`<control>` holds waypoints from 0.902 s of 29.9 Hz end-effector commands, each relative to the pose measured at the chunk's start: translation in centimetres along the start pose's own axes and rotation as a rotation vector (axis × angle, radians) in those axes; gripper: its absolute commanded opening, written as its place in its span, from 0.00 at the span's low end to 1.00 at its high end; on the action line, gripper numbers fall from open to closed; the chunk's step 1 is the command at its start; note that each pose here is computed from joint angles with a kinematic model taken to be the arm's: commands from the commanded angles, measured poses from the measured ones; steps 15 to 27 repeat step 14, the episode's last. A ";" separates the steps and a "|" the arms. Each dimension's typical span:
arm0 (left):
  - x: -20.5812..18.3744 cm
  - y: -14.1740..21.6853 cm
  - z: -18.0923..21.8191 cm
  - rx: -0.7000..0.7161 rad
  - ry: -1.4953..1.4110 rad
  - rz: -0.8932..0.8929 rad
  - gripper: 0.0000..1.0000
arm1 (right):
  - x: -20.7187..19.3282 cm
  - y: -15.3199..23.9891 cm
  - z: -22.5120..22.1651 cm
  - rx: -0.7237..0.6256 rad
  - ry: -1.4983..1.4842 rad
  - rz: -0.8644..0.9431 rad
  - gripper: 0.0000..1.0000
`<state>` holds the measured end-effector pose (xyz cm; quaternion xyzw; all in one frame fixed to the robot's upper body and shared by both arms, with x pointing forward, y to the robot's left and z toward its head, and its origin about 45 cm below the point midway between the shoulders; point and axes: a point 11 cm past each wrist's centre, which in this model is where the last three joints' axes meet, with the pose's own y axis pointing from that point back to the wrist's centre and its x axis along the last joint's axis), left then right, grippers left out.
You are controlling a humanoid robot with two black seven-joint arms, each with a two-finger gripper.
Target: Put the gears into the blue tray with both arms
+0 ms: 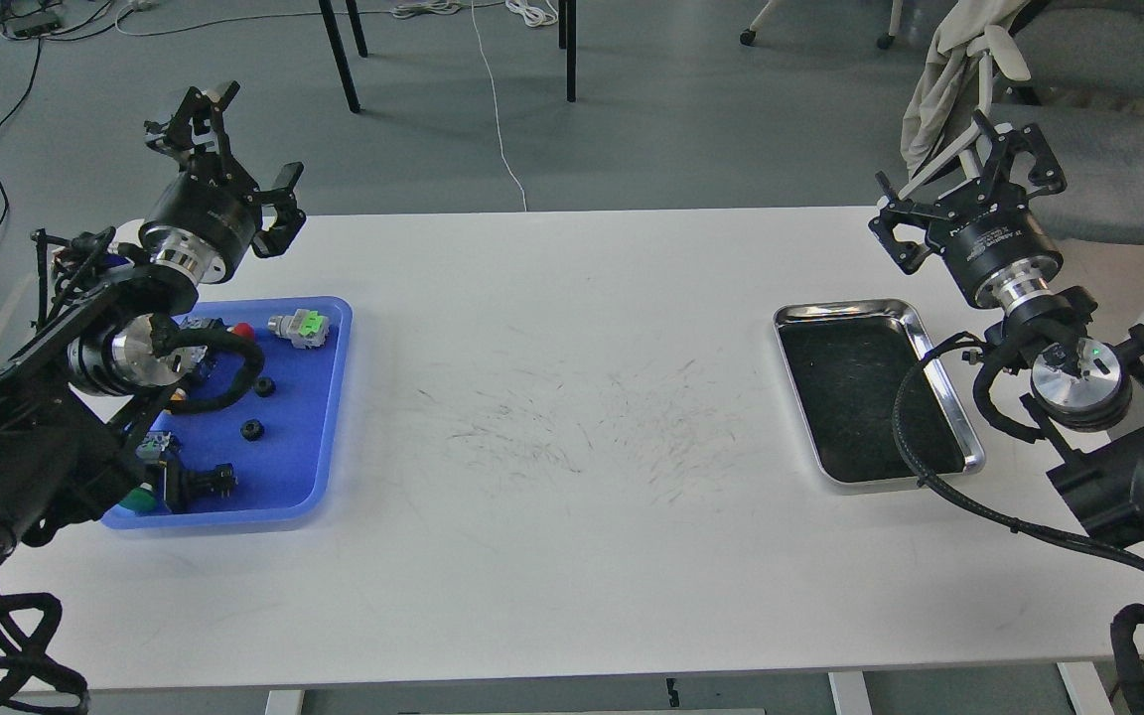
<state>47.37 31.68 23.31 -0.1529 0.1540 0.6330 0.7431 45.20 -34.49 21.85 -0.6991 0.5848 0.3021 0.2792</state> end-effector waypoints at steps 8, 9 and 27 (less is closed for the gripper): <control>0.0 -1.9 -1.4 -0.005 0.079 0.082 0.98 | -0.1 0.1 0.5 -0.012 -0.001 -0.008 0.99; 0.1 -1.9 -1.4 -0.007 0.089 0.082 0.98 | -0.1 0.1 0.5 -0.011 -0.001 -0.008 0.99; 0.5 -1.7 -1.3 -0.013 0.100 0.089 0.98 | -0.3 0.0 0.5 -0.012 -0.002 -0.011 0.99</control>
